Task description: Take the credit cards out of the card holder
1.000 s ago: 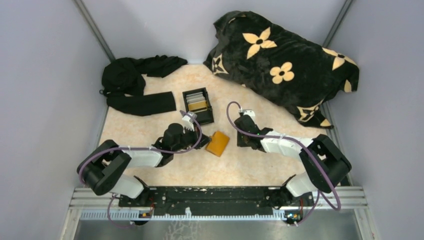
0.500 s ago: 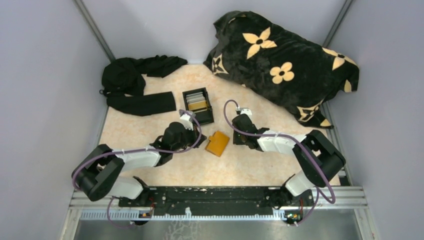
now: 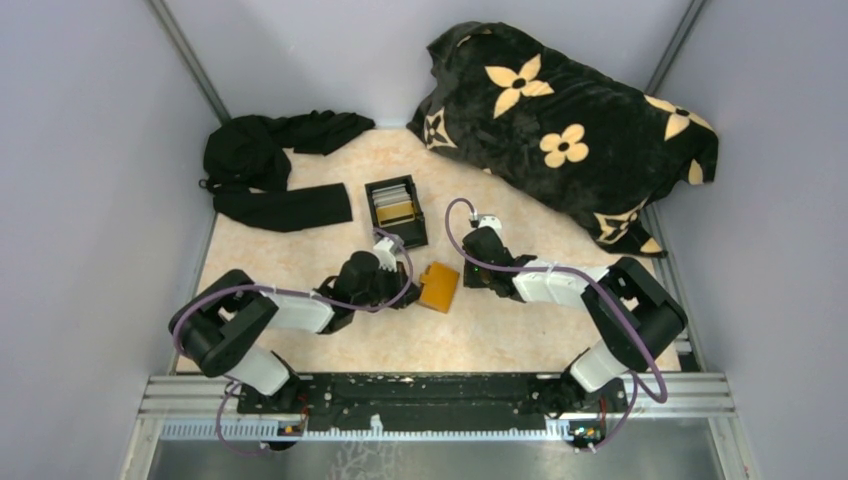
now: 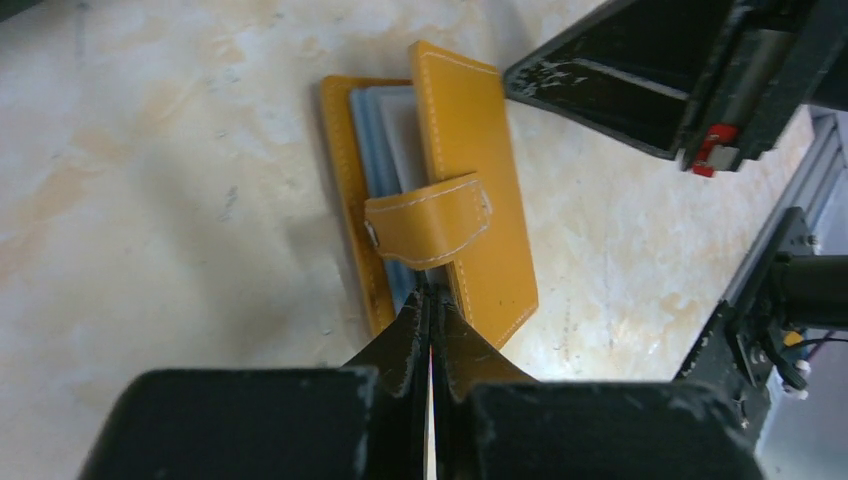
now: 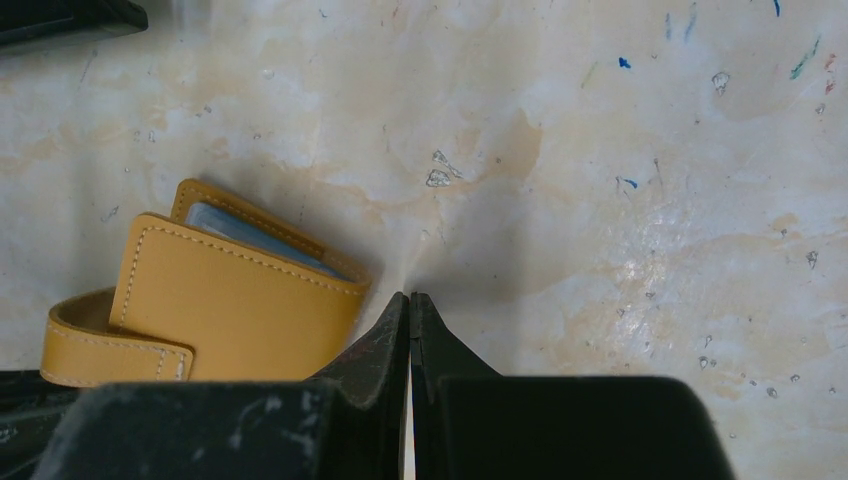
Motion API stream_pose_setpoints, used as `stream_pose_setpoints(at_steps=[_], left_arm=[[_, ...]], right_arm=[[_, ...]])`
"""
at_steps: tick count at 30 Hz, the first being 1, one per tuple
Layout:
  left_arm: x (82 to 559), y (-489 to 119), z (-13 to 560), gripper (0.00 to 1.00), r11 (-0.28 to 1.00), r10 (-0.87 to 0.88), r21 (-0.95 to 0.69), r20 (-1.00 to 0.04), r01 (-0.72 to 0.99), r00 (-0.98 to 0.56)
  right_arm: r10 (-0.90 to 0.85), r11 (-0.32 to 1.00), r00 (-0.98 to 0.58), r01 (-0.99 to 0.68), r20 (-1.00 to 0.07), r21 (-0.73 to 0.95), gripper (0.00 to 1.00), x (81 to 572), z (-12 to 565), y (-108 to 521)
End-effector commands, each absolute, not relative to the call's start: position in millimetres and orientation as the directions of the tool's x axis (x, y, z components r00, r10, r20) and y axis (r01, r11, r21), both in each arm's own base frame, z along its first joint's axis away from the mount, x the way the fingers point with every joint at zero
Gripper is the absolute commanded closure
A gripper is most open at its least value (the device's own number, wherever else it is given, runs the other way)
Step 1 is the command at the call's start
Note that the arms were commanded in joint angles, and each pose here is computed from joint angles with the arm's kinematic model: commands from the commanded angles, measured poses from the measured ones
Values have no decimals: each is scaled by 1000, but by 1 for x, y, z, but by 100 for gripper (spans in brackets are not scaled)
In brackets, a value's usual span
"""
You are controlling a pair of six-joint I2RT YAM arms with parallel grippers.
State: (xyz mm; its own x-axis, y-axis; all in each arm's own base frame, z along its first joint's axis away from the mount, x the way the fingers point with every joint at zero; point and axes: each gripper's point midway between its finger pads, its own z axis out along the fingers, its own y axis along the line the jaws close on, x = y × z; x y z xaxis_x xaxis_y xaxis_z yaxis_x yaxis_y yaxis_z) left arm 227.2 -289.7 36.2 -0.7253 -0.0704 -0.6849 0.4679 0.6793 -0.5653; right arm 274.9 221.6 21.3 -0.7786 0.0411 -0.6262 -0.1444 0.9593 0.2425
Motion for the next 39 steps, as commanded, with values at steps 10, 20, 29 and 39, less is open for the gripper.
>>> stream_pose_setpoints(at_steps=[10, 20, 29, 39], left_arm=[[235, -331, 86, 100, 584, -64, -566, -747, 582, -662], [231, -368, 77, 58, 533, 17, -573, -728, 622, -685], [230, -386, 60, 1, 539, 72, -563, -710, 626, -701], [271, -403, 45, 1, 653, 133, -452, -721, 608, -680]], right_arm=[[4, 957, -801, -170, -598, 234, 100, 269, 9, 227], [74, 937, -737, -179, -672, 299, 100, 272, 45, 228], [271, 952, -589, 48, -761, 302, 100, 279, 91, 173], [296, 944, -529, 31, -795, 330, 100, 273, 115, 162]])
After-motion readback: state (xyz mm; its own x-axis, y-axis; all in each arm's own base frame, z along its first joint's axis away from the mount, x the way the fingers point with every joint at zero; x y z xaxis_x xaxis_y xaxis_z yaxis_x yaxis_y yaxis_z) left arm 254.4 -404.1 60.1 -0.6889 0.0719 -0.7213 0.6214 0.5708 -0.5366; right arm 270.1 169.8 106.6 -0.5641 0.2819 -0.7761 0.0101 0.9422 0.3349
